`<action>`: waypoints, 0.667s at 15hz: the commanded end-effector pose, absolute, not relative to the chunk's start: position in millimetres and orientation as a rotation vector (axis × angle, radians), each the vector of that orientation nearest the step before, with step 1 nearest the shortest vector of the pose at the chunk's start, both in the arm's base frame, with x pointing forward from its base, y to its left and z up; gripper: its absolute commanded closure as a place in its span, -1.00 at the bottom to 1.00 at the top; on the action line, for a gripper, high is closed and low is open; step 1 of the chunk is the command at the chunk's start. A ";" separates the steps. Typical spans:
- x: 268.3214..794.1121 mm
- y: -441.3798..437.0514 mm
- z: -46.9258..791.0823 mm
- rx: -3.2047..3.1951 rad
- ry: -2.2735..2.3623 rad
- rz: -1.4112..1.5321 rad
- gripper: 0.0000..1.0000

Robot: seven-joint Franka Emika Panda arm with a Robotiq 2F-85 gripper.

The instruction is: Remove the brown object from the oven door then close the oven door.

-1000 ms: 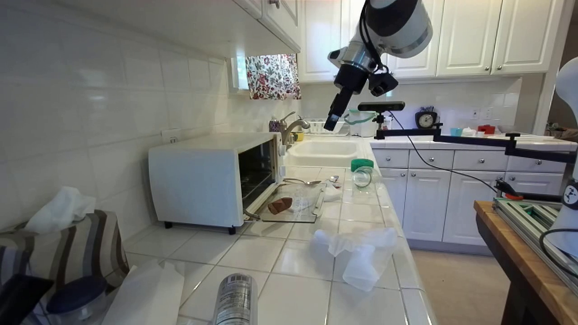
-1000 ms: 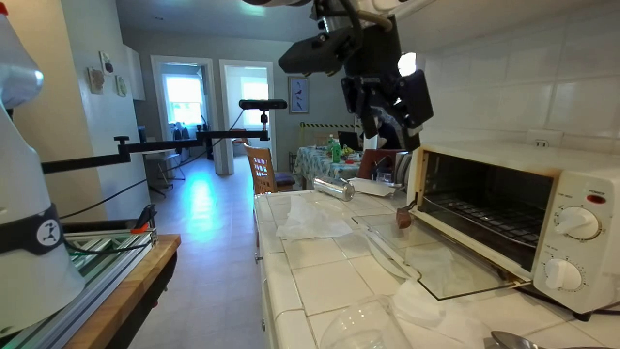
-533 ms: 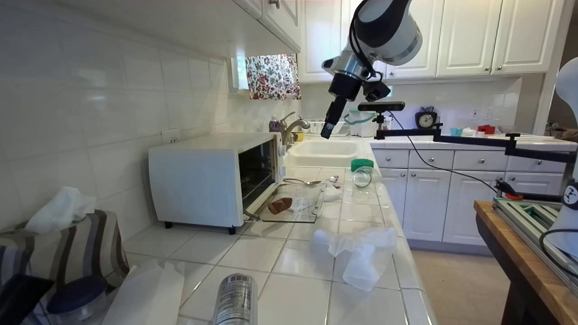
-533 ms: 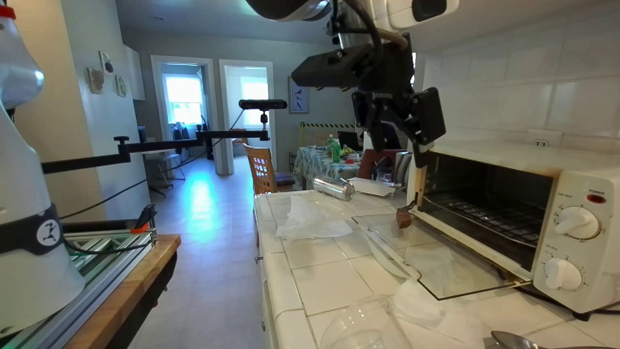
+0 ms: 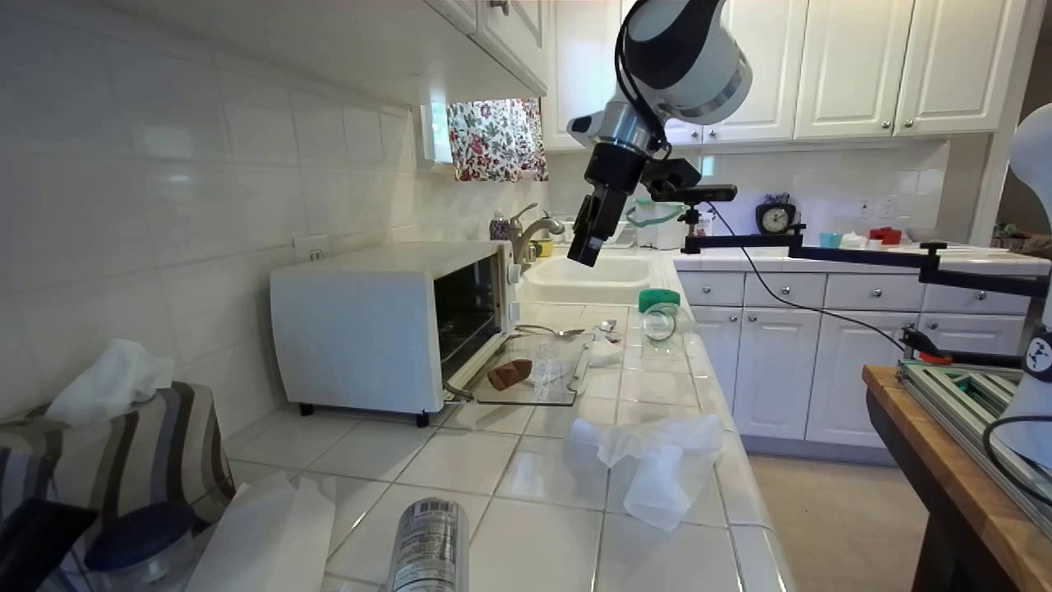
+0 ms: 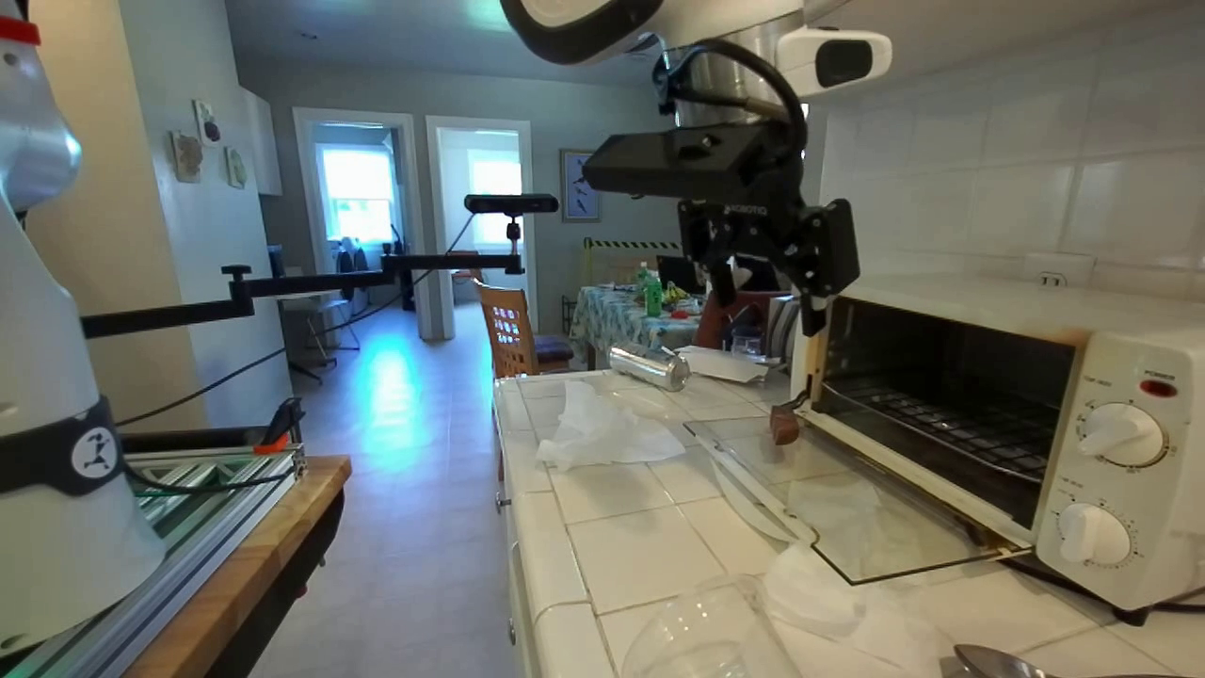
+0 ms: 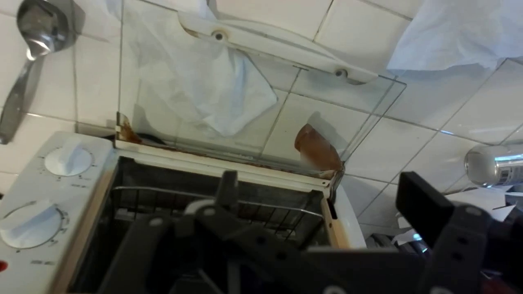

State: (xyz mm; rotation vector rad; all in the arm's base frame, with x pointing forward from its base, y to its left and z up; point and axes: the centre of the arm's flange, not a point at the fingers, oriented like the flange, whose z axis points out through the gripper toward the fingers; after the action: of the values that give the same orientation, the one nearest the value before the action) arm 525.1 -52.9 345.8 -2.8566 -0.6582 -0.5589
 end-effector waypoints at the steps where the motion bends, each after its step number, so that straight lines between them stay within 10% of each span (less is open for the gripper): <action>1: 551.1 -59.5 329.3 -2.814 -0.826 -0.522 -1.00; 10: 603.2 -42.0 306.7 -2.756 -1.121 -0.505 -1.00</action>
State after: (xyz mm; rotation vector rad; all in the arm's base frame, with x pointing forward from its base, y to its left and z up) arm 583.3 -42.5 312.0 -2.7985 -1.0071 -0.5128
